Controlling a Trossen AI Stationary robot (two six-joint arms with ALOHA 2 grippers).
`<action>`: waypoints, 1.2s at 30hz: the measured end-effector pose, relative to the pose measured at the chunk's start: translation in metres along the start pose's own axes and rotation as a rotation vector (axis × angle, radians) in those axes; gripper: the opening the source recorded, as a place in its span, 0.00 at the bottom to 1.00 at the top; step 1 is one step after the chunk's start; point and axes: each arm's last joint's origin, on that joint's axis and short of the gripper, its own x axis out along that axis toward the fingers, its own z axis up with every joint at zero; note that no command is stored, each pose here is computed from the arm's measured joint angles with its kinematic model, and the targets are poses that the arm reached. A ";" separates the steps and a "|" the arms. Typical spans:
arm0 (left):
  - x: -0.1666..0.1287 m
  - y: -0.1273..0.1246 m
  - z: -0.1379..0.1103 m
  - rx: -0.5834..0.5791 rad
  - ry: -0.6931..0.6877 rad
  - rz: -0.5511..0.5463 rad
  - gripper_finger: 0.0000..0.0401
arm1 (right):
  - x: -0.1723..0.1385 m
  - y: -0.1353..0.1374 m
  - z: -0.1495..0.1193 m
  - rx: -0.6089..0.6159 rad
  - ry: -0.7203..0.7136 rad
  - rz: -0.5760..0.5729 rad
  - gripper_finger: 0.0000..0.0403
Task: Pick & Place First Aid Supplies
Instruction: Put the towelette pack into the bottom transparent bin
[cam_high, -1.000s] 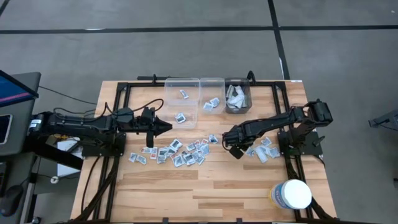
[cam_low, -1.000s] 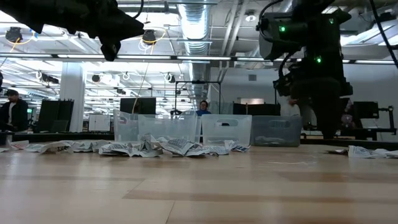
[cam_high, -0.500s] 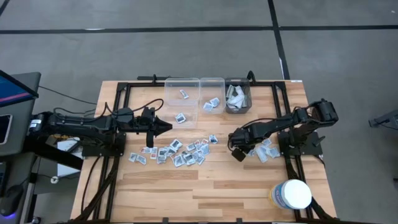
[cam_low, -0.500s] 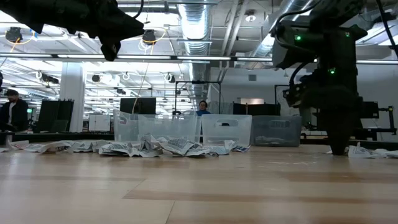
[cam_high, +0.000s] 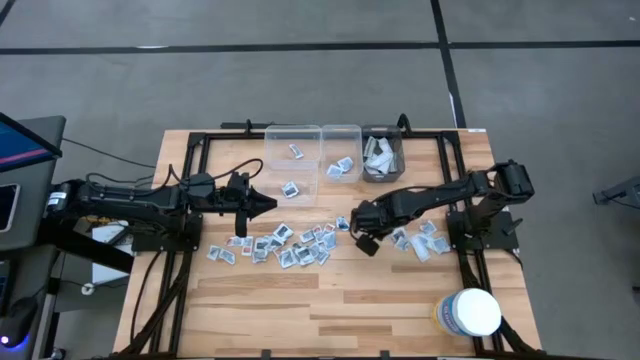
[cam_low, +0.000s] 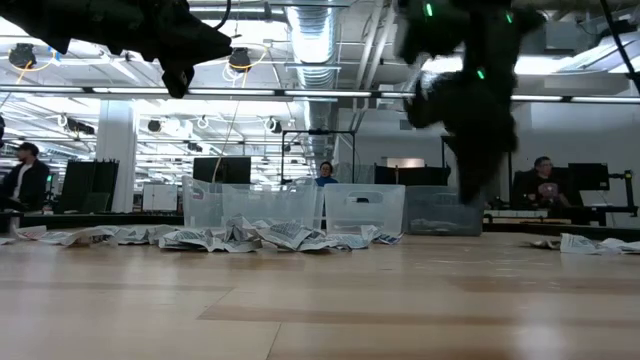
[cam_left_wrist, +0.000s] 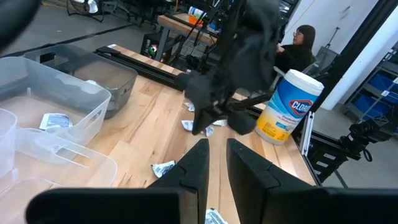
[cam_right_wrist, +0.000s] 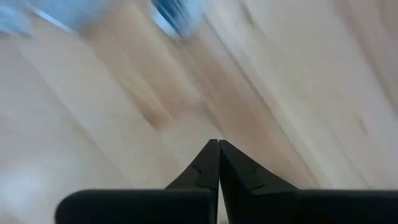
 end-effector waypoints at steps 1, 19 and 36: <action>0.000 0.000 0.000 0.000 0.000 0.000 0.14 | -0.004 0.002 0.004 -0.010 -0.019 0.010 0.00; 0.000 0.000 0.000 -0.002 0.000 -0.001 0.14 | 0.005 -0.015 -0.019 0.096 0.169 -0.155 0.35; 0.000 0.000 0.000 -0.002 -0.001 -0.001 0.14 | 0.038 -0.029 -0.040 0.187 0.206 -0.133 0.07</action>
